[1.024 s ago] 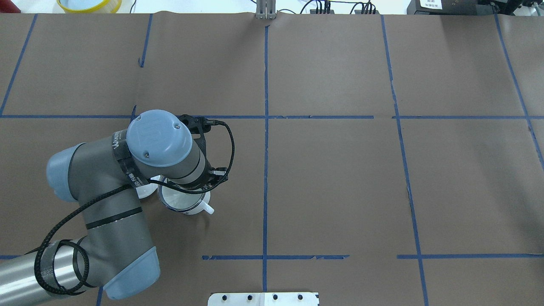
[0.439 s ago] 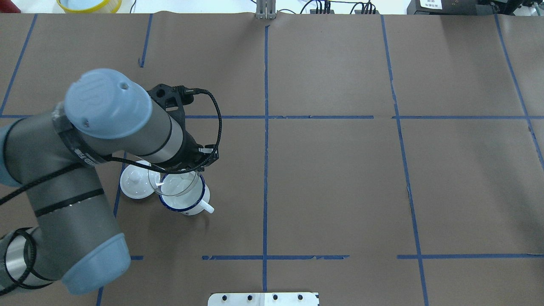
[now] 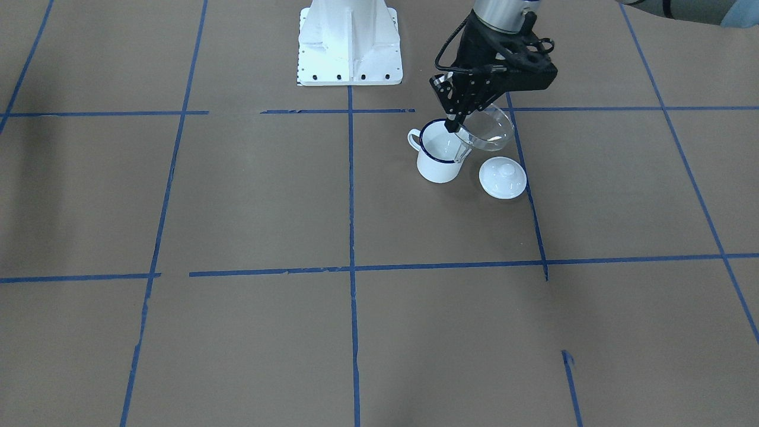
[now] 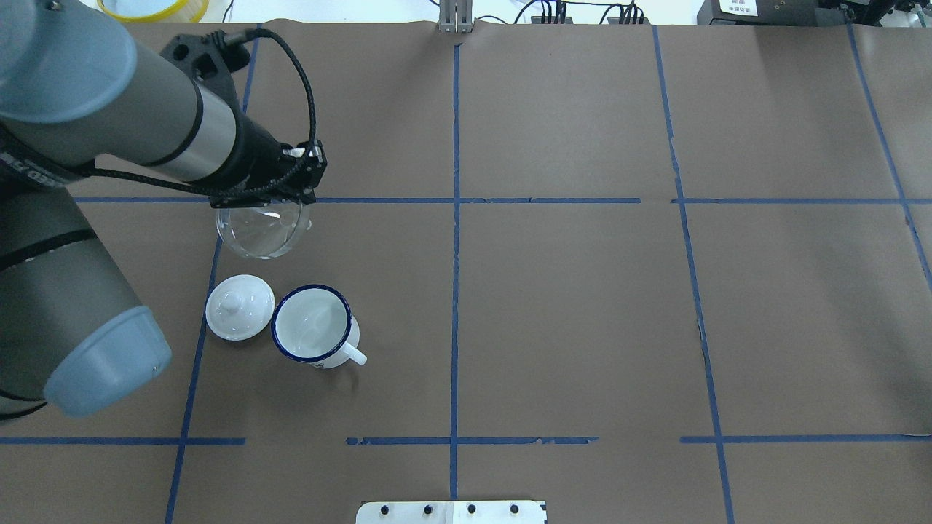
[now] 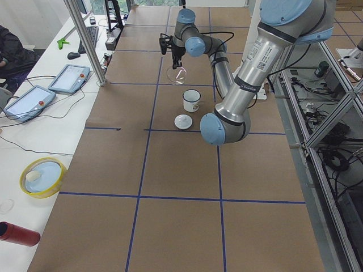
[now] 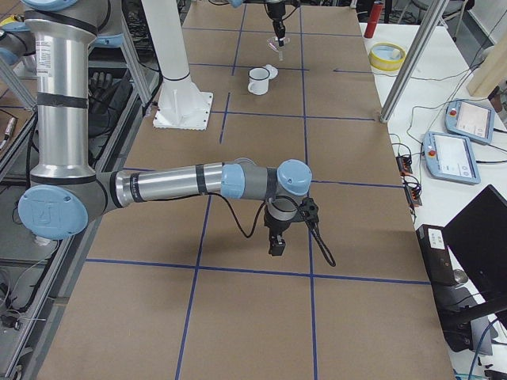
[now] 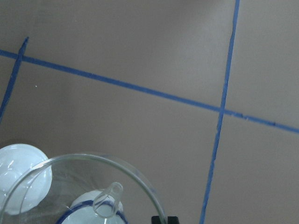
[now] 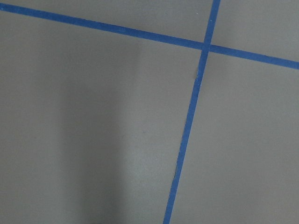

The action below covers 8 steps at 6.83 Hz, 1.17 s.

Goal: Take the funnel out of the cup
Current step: 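Lift the glass funnel out of the mug with the left gripper, then carry the funnel farther from the robot with the left gripper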

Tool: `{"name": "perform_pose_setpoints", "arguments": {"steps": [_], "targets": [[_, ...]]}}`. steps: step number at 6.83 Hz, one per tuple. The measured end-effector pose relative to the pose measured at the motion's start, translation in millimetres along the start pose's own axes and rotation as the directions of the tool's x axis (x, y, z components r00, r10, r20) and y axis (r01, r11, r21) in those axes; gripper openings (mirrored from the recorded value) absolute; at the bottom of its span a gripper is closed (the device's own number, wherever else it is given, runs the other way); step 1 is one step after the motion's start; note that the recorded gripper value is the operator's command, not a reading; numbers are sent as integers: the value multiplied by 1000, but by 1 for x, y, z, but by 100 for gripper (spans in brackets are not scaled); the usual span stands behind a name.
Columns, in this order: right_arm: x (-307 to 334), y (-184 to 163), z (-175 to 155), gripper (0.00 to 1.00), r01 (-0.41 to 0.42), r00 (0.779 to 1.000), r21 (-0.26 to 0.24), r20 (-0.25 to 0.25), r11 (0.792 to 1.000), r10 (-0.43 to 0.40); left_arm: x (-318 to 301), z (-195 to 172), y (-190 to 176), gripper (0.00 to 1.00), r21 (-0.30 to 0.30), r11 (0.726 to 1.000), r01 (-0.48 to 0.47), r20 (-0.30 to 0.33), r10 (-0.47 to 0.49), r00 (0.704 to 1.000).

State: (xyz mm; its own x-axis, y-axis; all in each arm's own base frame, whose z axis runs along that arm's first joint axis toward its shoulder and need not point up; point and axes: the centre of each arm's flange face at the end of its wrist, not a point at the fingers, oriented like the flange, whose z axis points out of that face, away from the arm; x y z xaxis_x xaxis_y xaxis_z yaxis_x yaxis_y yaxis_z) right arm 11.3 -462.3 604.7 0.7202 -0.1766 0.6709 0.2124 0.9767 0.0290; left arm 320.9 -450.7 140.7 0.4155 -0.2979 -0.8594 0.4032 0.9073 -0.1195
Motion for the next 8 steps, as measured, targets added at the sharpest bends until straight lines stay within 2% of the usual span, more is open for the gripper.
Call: {"name": "perform_pose_setpoints", "arguments": {"steps": [1, 2, 3, 4, 6, 7, 8], "targets": [[0, 0, 0, 100, 0, 1000, 0, 0, 1000, 0, 0, -2, -32, 0, 95, 989, 111, -75, -104, 992], [0, 0, 0, 100, 0, 1000, 0, 0, 1000, 0, 0, 12, -60, 0, 185, 950, 249, -159, -221, 962], [0, 0, 0, 100, -1, 1000, -1, 0, 1000, 1, -3, 33, -84, 0, 248, 888, 387, -252, -326, 911], [0, 0, 0, 100, -1, 1000, -1, 0, 1000, 1, -10, 56, -105, 0, 281, 818, 503, -338, -406, 849], [0, 0, 0, 100, 0, 1000, 0, 0, 1000, 0, -35, 114, -140, 0, 298, 663, 687, -497, -507, 705], [0, 0, 0, 100, 0, 1000, 0, 0, 1000, 0, -51, 149, -147, 0, 301, 602, 740, -556, -520, 649], [0, 0, 0, 100, 0, 1000, 0, 0, 1000, 0, -63, 182, -141, 0, 323, 564, 760, -583, -513, 629]]}}
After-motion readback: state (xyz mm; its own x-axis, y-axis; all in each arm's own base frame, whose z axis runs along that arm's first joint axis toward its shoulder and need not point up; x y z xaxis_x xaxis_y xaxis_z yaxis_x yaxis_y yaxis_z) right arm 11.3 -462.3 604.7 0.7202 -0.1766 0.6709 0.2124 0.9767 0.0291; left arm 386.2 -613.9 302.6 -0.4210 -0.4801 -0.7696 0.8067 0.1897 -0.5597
